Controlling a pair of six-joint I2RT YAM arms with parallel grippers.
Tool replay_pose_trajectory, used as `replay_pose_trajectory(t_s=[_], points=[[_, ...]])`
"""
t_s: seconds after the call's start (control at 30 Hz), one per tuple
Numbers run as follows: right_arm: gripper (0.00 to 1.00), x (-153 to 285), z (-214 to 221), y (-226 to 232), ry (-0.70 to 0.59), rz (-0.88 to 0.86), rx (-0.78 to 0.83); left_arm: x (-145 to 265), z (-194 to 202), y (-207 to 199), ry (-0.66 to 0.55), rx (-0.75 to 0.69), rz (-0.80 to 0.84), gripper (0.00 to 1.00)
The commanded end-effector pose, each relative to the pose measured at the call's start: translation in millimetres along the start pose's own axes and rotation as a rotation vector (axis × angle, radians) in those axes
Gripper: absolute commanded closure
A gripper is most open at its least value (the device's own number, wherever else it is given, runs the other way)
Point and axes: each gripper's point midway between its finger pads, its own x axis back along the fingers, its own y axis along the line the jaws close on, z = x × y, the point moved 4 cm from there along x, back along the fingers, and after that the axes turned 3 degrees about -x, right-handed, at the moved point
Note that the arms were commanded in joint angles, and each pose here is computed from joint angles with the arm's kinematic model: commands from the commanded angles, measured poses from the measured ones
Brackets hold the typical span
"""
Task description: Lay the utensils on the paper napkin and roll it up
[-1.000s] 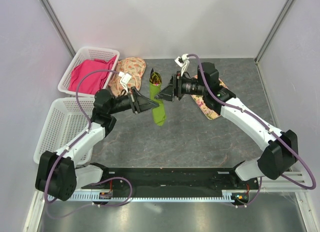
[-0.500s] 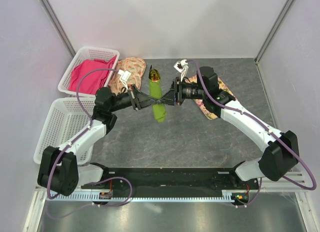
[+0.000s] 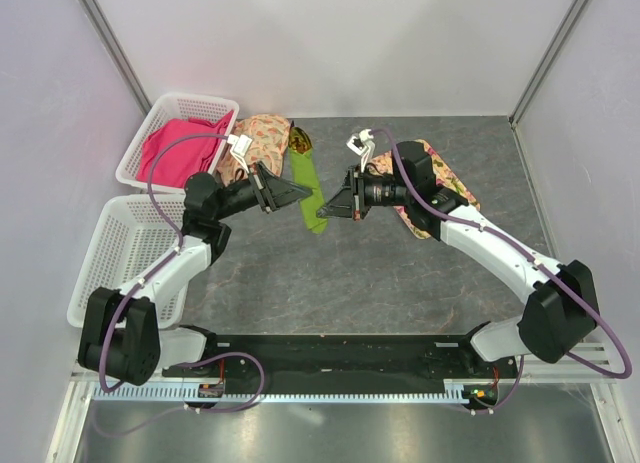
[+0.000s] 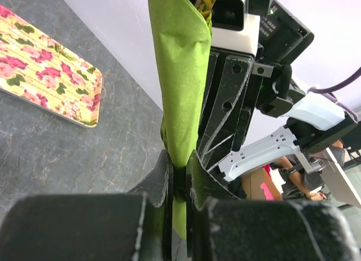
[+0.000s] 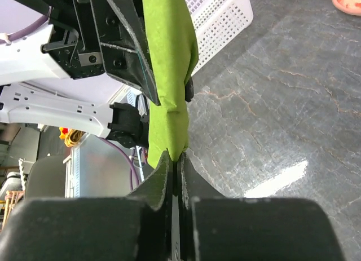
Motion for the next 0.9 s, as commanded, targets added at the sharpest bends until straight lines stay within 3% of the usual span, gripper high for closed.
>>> replay_pose_trajectory(t_s=[0.0,0.07,0.13,0.17,0.23,0.33,0.43,0.47,0.5,0.63,0.67,0.7,0.77,0.83,0.87], points=[[1.00,3.3,-9.7,13.5,-0.035,-0.065,0.049,-2.8,-25.4,-22.8,-0.074,-0.079,0.064,0.98],[0.96,3.6,-9.1,12.9,-0.039,-0.060,0.041,-2.0,-28.0,-22.2,-0.082,-0.084,0.060,0.98],[0.64,3.2,-7.2,11.9,-0.026,-0.056,0.022,-1.3,-29.5,-20.3,-0.085,-0.086,0.054,0.98],[0.42,3.3,-4.6,9.3,-0.018,-0.046,0.005,-0.9,-31.1,-21.1,-0.089,-0.088,0.054,0.98],[0.37,2.9,0.3,6.8,-0.009,-0.041,-0.014,-0.6,-33.4,-22.0,-0.094,-0.095,0.055,0.98],[0.41,1.6,5.0,6.3,0.002,-0.048,-0.025,-0.9,-34.9,-21.8,-0.097,-0.095,0.054,0.98],[0.70,-1.3,5.3,7.6,0.005,-0.057,-0.022,-0.6,-34.9,-20.9,-0.099,-0.091,0.050,0.98],[0.90,-3.2,6.6,6.5,0.011,-0.058,-0.025,-0.3,-34.5,-20.9,-0.098,-0.090,0.049,0.98],[1.00,-4.1,7.4,7.5,0.017,-0.065,-0.024,-0.3,-34.3,-20.6,-0.097,-0.088,0.048,0.98],[1.00,-4.8,6.1,6.4,0.009,-0.052,-0.023,0.3,-33.8,-20.9,-0.093,-0.093,0.041,0.98],[0.69,-5.4,6.8,5.5,0.015,-0.051,-0.026,0.6,-32.8,-20.0,-0.085,-0.094,0.032,0.98],[0.48,-6.1,7.6,5.0,0.023,-0.049,-0.026,2.0,-31.7,-20.1,-0.074,-0.099,0.030,0.98],[0.20,-4.8,5.7,5.3,0.025,-0.033,-0.014,5.1,-26.8,-15.8,-0.036,-0.105,-0.001,0.98],[0.03,-1.5,4.7,2.3,0.029,-0.002,0.010,12.4,-26.1,-16.9,0.021,-0.182,-0.011,0.98],[0.02,-0.1,3.9,2.0,0.031,0.008,0.020,16.0,-24.6,-14.2,0.051,-0.203,-0.026,0.98]])
